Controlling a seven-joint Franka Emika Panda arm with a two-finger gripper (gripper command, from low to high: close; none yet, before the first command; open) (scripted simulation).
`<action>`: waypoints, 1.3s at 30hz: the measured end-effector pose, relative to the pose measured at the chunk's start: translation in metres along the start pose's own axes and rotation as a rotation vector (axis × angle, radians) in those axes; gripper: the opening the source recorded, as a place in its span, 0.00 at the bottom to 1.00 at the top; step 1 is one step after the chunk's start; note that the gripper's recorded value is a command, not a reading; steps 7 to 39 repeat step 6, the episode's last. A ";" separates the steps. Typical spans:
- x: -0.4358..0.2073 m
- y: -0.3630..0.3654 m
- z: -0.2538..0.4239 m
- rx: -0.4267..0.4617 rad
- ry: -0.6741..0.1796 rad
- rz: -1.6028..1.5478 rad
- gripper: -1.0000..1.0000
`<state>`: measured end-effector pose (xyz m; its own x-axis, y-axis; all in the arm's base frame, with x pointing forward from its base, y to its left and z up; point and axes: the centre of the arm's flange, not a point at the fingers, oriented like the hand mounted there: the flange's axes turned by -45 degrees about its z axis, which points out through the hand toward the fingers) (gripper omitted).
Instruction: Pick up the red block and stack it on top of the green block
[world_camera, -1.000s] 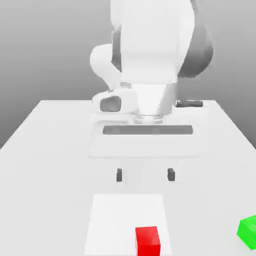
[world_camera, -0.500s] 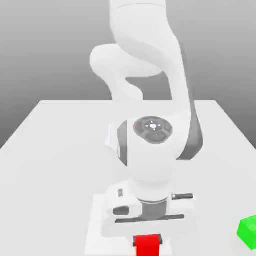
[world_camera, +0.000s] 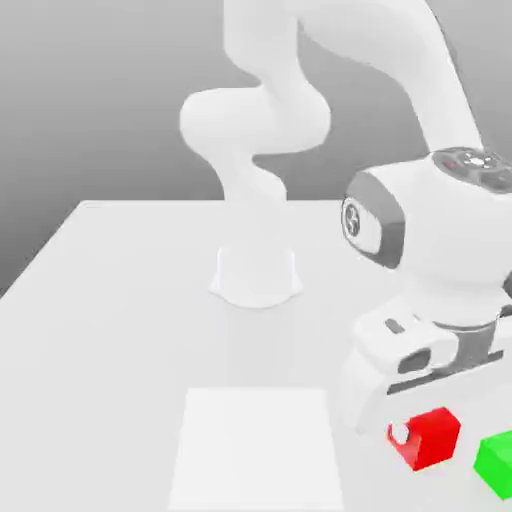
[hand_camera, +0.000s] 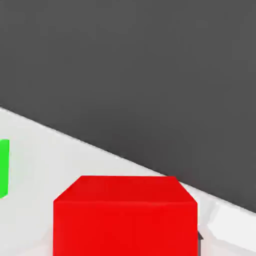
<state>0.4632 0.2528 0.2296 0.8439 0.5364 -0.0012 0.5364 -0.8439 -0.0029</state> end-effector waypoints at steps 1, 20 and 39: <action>0.008 -0.025 0.010 -0.001 0.001 -0.057 0.00; 0.013 -0.047 0.038 -0.002 0.001 -0.108 1.00; 0.013 -0.047 0.038 -0.002 0.001 -0.108 1.00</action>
